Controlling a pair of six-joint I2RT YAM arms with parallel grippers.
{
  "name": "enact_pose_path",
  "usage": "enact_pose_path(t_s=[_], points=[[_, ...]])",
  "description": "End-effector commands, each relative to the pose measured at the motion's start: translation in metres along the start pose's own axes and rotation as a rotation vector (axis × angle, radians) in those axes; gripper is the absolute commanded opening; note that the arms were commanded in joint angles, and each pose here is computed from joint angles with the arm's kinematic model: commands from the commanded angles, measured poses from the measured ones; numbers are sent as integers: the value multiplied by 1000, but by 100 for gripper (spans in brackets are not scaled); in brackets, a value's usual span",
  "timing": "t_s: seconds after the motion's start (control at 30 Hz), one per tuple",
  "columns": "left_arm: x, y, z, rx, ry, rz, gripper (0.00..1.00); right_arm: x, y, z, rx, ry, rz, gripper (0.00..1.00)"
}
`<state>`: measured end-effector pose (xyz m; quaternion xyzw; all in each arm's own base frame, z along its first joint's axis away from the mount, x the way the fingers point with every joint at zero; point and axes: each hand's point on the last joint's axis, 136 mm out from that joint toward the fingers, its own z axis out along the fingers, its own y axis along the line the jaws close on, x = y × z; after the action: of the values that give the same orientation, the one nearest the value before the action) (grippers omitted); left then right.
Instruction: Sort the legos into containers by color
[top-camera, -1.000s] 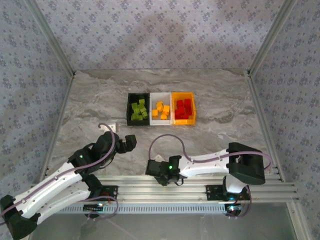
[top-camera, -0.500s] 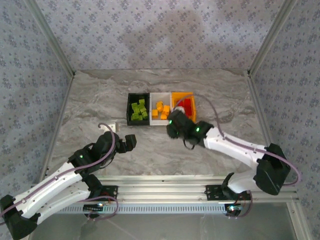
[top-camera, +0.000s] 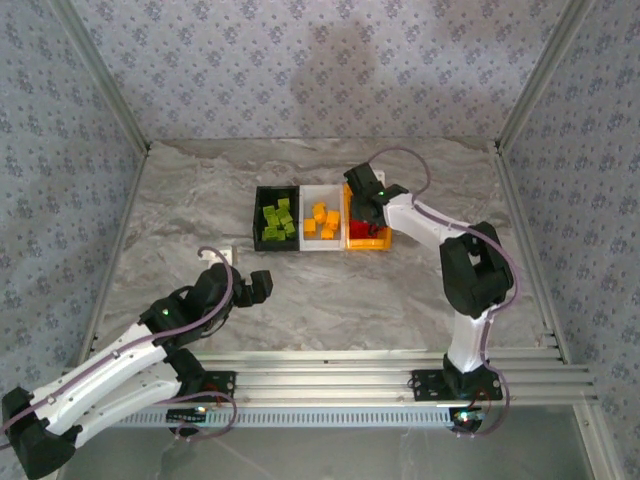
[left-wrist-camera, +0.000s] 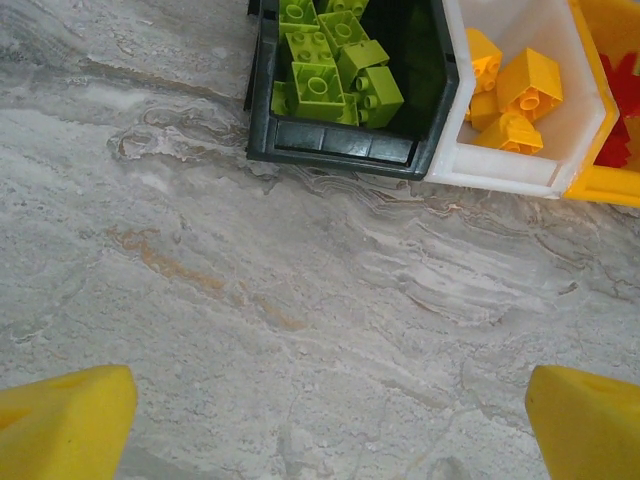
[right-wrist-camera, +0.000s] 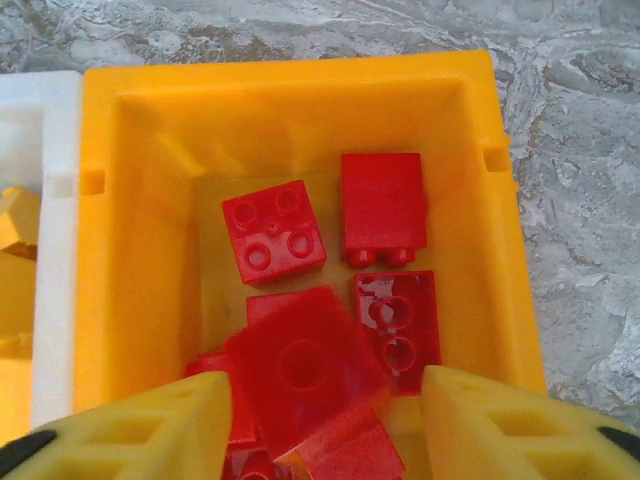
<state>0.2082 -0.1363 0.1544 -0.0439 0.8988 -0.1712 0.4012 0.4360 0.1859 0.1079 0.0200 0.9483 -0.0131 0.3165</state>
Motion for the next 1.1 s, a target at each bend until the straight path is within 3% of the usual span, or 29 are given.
enact_pose_path(t_s=[0.0,0.2,0.4,0.5,0.7,0.9,1.07], points=[[-10,-3,-1,2,-41,-18,100,-15,-1,-15,28,-45,-16,74],[-31,-6,-9,-5,-106,3,100,-38,-7,-89,-41,-255,46,83],[-68,-6,-13,-52,-289,20,100,-14,-25,-156,-82,-453,54,87],[-92,-2,-12,-110,-389,47,99,6,-42,-172,-49,-506,78,100],[-146,39,6,-341,-528,90,100,31,-73,-178,-37,-544,158,100],[-159,113,50,-631,-411,215,100,34,-103,-177,-11,-539,190,100],[-136,167,79,-656,-330,197,100,40,-105,-166,-46,-540,119,100]])
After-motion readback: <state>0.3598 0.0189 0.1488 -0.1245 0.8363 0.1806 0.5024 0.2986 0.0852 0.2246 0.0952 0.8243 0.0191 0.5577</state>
